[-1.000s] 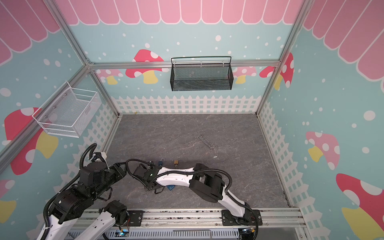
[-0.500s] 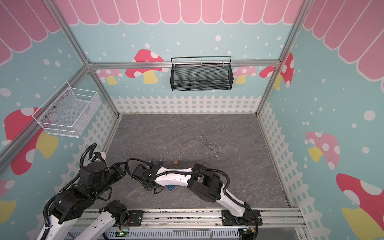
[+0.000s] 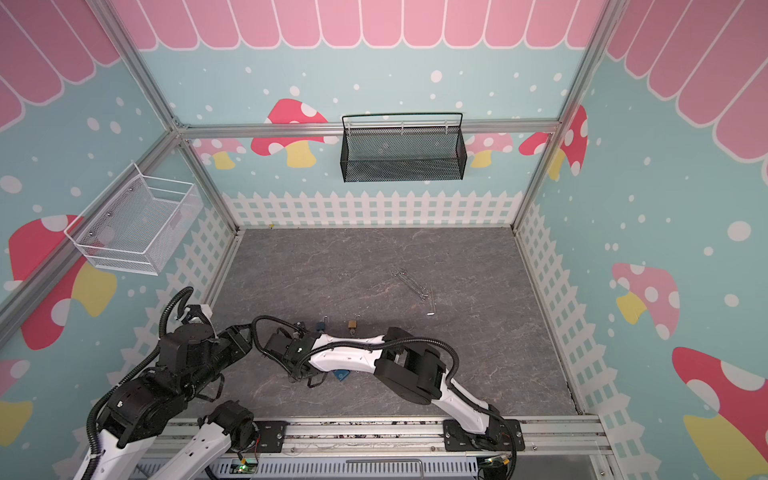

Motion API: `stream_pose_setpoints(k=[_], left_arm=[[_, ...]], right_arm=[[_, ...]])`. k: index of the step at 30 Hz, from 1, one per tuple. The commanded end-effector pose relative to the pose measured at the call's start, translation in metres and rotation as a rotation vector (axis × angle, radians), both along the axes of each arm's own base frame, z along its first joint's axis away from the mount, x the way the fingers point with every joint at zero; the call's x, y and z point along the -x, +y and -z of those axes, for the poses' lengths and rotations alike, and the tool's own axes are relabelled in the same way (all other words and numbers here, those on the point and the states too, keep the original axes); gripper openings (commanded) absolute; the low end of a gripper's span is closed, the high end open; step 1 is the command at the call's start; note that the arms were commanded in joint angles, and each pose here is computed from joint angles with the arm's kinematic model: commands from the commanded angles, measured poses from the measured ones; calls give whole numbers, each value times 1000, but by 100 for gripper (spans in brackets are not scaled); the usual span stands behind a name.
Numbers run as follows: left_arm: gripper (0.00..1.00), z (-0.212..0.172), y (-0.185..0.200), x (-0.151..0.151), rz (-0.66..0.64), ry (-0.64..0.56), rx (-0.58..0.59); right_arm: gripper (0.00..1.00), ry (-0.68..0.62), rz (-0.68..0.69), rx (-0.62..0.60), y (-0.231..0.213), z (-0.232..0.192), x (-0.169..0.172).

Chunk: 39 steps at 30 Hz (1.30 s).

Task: Unlock with the key

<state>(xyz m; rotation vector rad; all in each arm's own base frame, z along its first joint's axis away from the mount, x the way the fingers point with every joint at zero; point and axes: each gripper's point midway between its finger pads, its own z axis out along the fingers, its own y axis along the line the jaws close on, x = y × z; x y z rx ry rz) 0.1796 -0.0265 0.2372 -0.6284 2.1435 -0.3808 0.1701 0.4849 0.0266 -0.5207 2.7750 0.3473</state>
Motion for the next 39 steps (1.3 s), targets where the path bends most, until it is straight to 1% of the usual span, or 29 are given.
stream_pose_setpoints(k=[1,8,12,14,17,22,27,33,39], left_arm=[[49,-5,-6,0,14,-1,45],[49,-15,-10,3,19,-16,96],[50,-22,-15,4,16,-26,157],[50,-24,-19,4,17,-26,198],[50,-24,-33,1,32,-28,304],[50,-24,-70,-14,93,-35,555],[50,-16,-103,-37,130,-11,774],[51,-16,-130,-53,112,-41,876],[51,-16,-165,-69,104,-47,1020]], right_arm=[[0,-46,-28,-4,-5,-25,5],[0,-156,-94,-45,-24,-68,-3],[0,-208,-168,-87,-35,-91,-9],[0,-250,-199,-129,-43,-114,-12],[0,-287,-224,-174,-55,-135,-18],[0,-338,-251,-274,-80,-163,-31],[0,-384,-211,-386,-111,-188,-47],[0,-462,-152,-474,-142,-216,-63],[0,-530,-151,-567,-147,-236,-66]])
